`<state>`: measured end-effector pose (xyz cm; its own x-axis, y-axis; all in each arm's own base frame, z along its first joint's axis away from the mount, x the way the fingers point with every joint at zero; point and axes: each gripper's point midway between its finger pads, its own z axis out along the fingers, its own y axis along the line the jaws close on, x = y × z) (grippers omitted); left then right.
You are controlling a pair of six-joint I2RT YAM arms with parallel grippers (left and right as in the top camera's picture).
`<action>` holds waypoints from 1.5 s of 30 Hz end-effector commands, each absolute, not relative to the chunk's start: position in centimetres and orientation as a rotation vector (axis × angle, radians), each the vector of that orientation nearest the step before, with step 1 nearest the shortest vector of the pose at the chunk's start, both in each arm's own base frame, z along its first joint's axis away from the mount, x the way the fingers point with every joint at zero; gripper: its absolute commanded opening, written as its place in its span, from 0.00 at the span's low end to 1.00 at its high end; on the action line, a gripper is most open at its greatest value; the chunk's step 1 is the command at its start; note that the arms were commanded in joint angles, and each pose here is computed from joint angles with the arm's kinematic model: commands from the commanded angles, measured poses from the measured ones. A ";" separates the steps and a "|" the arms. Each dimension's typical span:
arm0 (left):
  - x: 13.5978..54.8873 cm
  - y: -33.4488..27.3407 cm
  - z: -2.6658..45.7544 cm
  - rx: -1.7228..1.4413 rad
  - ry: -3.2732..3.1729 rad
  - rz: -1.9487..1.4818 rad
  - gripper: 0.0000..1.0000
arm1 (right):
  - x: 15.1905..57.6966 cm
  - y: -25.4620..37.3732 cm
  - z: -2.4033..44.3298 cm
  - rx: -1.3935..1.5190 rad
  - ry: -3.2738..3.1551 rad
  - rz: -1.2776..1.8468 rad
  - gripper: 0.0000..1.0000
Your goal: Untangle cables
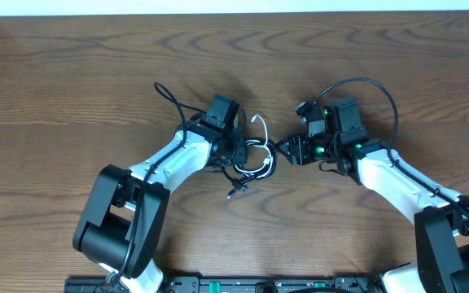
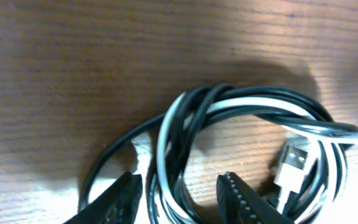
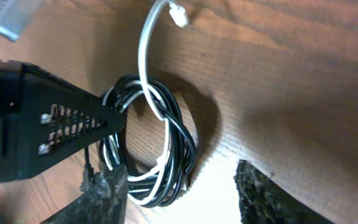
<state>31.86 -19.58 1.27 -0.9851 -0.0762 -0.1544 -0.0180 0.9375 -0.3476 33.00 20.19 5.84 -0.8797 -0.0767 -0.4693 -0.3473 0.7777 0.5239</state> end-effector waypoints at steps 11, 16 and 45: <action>31.0 -16.0 2.1 -0.206 3.063 -0.442 0.45 | 33.2 20.9 3.0 -0.076 2.658 0.813 0.51; 30.0 -13.6 1.8 -0.315 3.127 -0.396 0.45 | 33.2 21.0 3.0 -0.078 2.653 0.814 0.49; 29.6 -17.2 -0.2 -0.187 3.054 -0.584 0.32 | 32.2 21.9 2.8 0.004 2.698 0.855 0.50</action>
<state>30.14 -16.70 0.59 -0.9902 -0.1390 -0.0104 -0.1256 0.9220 -0.3662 32.12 21.42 2.48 -0.9528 0.0945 -0.2886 -0.0868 0.8259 0.5571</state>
